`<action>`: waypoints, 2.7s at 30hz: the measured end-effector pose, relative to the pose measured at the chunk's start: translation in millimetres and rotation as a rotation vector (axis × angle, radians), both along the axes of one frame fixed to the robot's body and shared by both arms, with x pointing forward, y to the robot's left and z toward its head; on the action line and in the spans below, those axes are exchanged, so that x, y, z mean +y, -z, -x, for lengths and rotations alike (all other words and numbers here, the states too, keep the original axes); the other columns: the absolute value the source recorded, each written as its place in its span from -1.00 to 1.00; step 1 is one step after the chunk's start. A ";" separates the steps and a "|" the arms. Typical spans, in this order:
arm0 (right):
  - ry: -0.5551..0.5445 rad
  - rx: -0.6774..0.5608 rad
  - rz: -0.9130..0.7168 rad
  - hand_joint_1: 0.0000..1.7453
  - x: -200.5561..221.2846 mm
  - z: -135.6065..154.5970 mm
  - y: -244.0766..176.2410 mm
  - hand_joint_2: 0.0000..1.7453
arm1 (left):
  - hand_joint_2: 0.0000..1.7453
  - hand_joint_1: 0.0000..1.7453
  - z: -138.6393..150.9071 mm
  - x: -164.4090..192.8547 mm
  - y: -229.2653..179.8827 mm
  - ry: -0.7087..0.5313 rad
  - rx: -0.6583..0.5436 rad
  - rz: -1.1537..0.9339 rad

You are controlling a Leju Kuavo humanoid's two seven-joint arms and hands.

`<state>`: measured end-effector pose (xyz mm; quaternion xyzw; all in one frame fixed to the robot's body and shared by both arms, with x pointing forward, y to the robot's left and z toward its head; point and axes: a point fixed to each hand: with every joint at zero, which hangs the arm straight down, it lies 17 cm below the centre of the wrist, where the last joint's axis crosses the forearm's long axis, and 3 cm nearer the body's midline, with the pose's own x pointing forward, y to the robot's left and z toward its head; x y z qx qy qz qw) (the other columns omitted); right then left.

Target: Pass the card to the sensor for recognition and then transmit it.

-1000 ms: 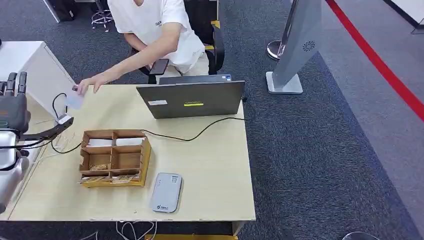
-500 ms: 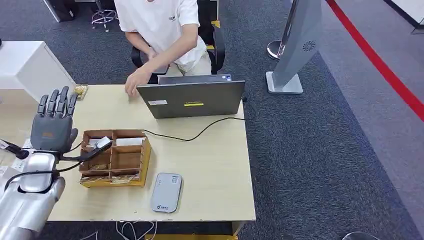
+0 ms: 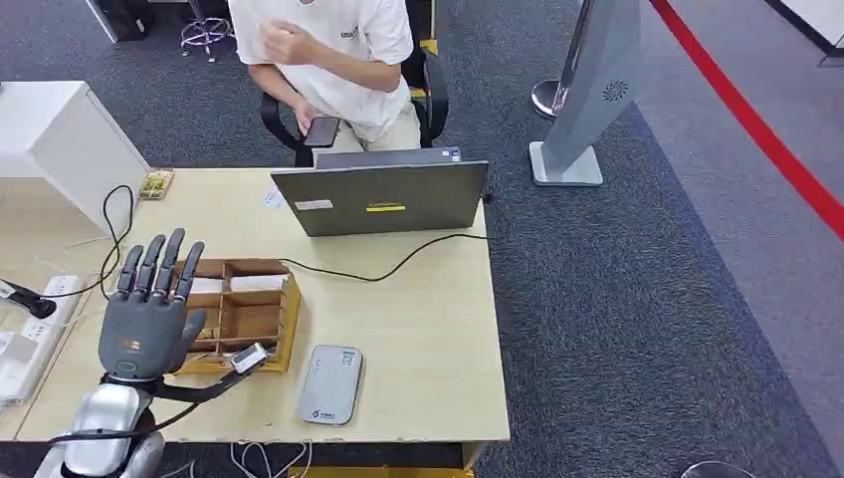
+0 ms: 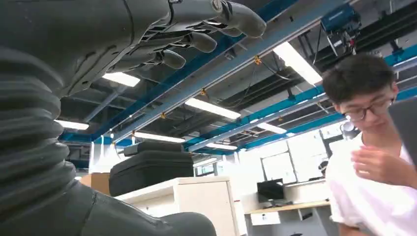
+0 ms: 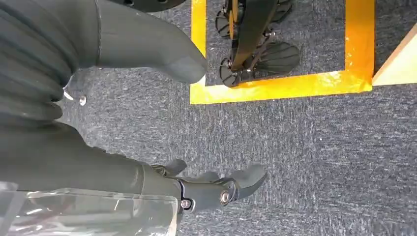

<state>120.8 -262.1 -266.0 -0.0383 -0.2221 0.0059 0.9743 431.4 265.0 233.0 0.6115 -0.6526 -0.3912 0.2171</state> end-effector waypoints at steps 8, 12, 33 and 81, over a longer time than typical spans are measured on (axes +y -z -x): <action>0.032 0.009 0.008 -1.00 -4.5 3.6 1.1 1.00 | 1.00 -1.00 51.9 -29.3 -12.4 0.119 -0.058 -0.003; 0.042 0.011 0.007 -1.00 -5.3 5.1 1.4 1.00 | 1.00 -1.00 65.8 -38.9 -14.1 0.151 -0.062 -0.001; 0.086 0.016 0.006 -1.00 -7.7 8.9 2.1 1.00 | 1.00 -1.00 60.4 -17.4 84.5 0.031 0.404 -0.016; 0.002 0.028 -0.013 -1.00 7.5 8.4 2.1 1.00 | 1.00 -1.00 15.1 -11.7 110.6 -0.102 0.311 0.049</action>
